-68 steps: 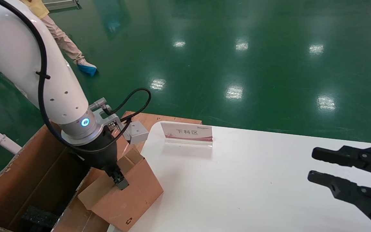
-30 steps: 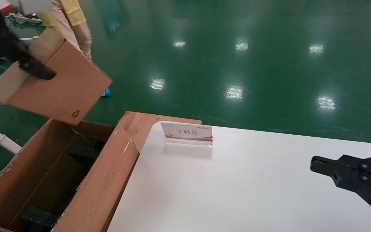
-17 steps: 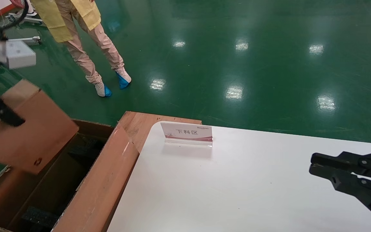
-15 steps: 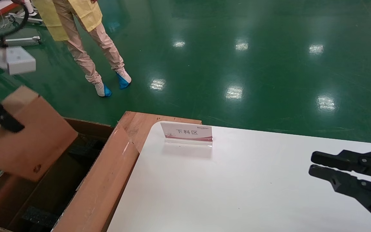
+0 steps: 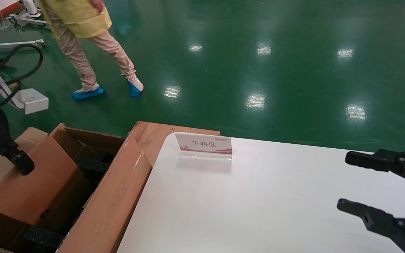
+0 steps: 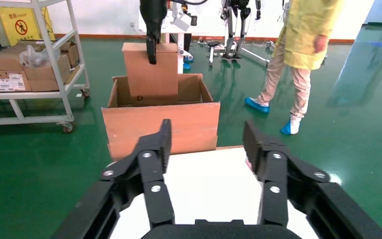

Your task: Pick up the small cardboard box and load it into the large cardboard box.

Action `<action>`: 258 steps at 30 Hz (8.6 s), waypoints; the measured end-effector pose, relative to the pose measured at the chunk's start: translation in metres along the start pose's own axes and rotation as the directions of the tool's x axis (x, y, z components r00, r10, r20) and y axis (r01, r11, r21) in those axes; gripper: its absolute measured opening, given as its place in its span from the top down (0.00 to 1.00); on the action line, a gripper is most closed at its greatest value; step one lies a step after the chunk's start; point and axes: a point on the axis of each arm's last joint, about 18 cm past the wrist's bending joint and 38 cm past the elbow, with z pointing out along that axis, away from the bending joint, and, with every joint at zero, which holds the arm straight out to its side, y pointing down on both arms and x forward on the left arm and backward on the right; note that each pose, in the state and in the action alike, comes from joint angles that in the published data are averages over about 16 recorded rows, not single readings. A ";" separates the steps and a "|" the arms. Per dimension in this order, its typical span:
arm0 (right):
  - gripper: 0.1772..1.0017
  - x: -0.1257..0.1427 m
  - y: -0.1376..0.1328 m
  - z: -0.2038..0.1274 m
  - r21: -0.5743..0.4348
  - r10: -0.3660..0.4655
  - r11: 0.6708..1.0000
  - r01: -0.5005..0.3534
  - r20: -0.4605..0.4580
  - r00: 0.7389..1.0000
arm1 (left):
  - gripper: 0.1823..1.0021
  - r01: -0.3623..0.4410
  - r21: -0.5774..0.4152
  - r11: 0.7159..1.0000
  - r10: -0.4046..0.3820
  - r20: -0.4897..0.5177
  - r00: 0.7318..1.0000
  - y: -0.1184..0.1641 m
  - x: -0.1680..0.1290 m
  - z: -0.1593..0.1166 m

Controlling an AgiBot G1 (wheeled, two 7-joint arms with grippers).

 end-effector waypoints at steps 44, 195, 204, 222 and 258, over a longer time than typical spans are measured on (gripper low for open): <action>0.00 0.000 0.000 0.000 0.000 0.000 1.000 0.000 0.000 1.000 | 0.76 0.054 -0.065 0.996 -0.046 0.117 0.992 -0.030 -0.033 0.084; 0.00 0.000 0.000 0.000 0.000 0.000 1.000 0.000 -0.001 1.000 | 0.00 0.032 0.978 0.206 0.910 -0.204 0.361 -0.064 0.230 0.013; 0.00 0.000 0.000 0.000 0.000 0.000 1.000 0.000 0.000 1.000 | 0.00 0.142 0.989 0.040 0.922 -0.092 0.376 -0.038 0.217 0.003; 0.00 0.000 0.000 0.000 0.000 -0.001 1.000 0.001 0.000 1.000 | 0.00 0.184 0.981 -0.064 0.911 -0.018 0.411 -0.020 0.205 -0.002; 0.00 0.000 0.000 0.000 0.000 0.000 1.000 0.000 0.000 1.000 | 0.00 0.190 0.978 -0.081 0.909 -0.006 0.417 -0.016 0.204 -0.002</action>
